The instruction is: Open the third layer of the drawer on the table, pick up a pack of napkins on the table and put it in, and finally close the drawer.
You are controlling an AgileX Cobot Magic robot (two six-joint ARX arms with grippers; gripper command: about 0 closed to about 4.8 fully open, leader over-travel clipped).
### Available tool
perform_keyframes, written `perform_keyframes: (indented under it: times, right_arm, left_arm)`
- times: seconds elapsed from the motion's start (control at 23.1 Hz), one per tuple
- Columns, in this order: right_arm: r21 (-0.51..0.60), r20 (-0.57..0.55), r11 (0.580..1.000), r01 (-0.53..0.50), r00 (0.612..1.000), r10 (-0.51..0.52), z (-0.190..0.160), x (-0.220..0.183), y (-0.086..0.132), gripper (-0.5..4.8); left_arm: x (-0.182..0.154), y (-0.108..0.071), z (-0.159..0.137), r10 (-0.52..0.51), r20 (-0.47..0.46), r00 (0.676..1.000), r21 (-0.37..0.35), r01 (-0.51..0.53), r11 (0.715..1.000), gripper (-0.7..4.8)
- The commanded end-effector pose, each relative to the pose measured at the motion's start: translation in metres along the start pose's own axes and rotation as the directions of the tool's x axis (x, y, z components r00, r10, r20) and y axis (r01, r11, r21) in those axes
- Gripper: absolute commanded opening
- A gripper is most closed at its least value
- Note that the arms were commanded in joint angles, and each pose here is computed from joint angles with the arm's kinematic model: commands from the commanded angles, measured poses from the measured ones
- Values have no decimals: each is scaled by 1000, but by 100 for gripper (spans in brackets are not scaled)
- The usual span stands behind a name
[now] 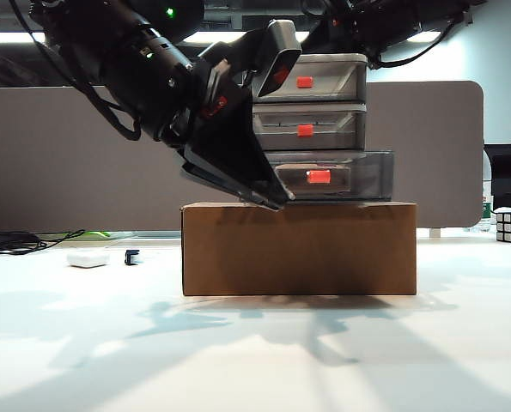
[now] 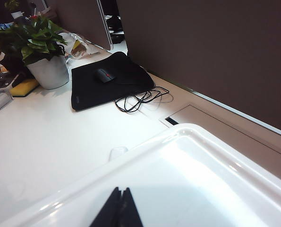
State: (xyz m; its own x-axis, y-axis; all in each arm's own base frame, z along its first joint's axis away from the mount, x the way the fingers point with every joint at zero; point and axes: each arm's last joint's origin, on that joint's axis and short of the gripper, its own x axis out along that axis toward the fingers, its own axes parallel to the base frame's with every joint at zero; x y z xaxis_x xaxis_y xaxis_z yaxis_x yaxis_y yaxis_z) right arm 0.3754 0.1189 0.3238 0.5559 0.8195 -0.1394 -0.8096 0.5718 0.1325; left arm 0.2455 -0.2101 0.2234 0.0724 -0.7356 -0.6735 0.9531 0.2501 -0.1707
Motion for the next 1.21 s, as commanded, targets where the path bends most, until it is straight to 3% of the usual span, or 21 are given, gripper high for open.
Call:
perform_keyframes:
  times: [0.04, 0.26, 0.56, 0.78, 1.04, 1.21]
  right_arm:
    - [9, -29, 1000, 3, 1000, -3, -3, 0, 1, -5]
    - [22, -49, 1000, 10, 999, -8, -5, 0, 1, -5]
    - [21, -52, 1000, 9, 999, -8, -6, 0, 1, -5]
    - [22, -54, 1000, 9, 999, -8, -6, 0, 1, -5]
    - [22, -57, 1000, 9, 998, -8, -6, 0, 1, -5]
    - [14, -59, 1000, 8, 998, -7, -7, 0, 1, -5]
  left_arm:
    - [-2, 3, 4, 79, 16, 997, 24, -80, 997, -3]
    - [-3, 9, 15, 204, 100, 974, 75, -212, 974, -3]
    - [-6, 15, 26, 309, 187, 933, 74, -327, 942, -3]
    - [-6, 17, 28, 366, 203, 908, 51, -383, 922, -3]
    - [0, 21, 26, 375, 188, 908, 42, -389, 920, -3]
    - [5, 26, 25, 429, 186, 884, -1, -437, 899, -3]
